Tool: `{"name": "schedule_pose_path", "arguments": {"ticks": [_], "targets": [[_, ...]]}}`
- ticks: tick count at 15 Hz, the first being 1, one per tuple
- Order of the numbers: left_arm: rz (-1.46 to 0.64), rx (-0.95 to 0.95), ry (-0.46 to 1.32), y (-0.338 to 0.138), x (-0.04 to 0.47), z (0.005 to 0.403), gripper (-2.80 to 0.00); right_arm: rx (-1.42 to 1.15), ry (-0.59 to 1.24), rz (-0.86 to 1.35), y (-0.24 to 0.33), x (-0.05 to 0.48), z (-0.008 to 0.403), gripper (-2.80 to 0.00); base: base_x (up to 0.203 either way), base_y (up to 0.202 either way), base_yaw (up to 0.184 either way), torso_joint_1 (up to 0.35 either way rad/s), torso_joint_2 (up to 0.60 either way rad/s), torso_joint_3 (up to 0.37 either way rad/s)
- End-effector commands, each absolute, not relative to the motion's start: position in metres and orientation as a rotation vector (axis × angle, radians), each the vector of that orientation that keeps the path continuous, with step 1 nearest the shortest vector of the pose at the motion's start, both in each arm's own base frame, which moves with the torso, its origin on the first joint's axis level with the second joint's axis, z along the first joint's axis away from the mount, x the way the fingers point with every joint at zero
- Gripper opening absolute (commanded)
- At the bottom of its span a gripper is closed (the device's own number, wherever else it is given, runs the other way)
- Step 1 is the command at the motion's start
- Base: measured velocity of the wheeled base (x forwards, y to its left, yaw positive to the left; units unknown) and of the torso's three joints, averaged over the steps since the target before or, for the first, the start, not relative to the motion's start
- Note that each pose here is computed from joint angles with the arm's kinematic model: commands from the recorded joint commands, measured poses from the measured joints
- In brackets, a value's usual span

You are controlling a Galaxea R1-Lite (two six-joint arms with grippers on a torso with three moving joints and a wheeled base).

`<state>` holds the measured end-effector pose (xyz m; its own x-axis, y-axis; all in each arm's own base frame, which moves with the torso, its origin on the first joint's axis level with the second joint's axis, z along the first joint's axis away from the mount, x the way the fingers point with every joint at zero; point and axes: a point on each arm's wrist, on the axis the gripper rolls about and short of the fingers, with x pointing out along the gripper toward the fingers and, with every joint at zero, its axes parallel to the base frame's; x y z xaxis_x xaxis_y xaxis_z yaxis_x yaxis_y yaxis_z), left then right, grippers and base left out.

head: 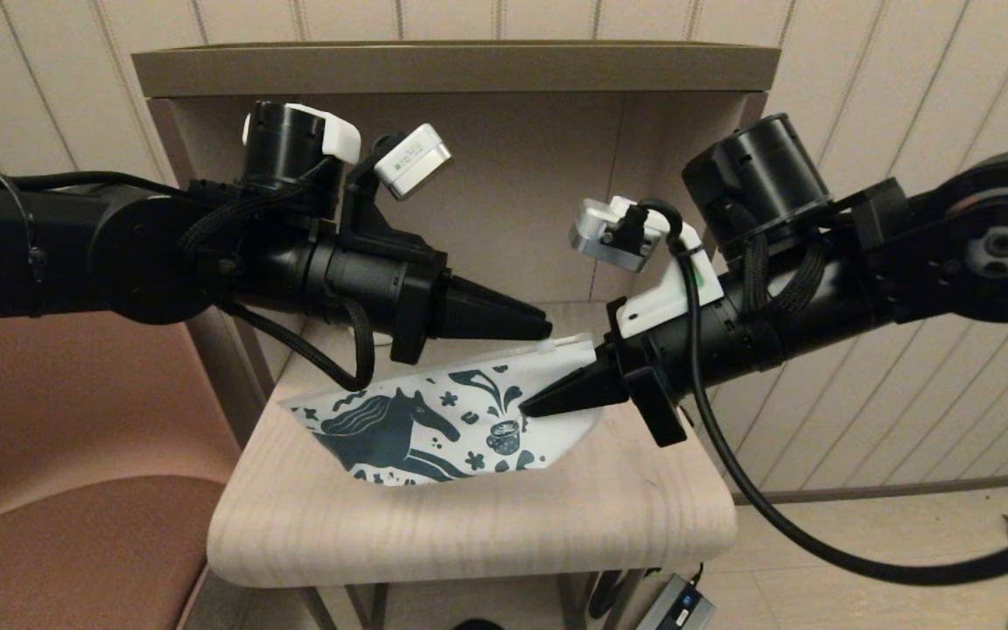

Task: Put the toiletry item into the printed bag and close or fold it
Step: Close the strorage bag and place it on the desk

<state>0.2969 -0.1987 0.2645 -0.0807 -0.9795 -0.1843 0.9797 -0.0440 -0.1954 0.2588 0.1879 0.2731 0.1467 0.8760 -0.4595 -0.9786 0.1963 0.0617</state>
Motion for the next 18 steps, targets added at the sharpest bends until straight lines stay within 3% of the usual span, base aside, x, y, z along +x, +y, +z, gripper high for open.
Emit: {"name": "schedule_pose_path", "arguments": {"ticks": [1, 18], "targets": [[-1.631, -0.001, 0.303, -0.1988, 0.2971, 0.2649, 0.00, -0.278, 0.440, 1.365, 0.1880, 0.2584, 0.2735, -2.80, 0.000, 0.000, 0.000, 0.000, 0.00, 0.000], [-1.635, 0.004, 0.306, -0.1998, 0.2977, 0.2603, 0.00, -0.277, 0.435, 1.364, 0.1893, 0.2613, 0.2743, -2.80, 0.000, 0.000, 0.000, 0.000, 0.00, 0.000]]}}
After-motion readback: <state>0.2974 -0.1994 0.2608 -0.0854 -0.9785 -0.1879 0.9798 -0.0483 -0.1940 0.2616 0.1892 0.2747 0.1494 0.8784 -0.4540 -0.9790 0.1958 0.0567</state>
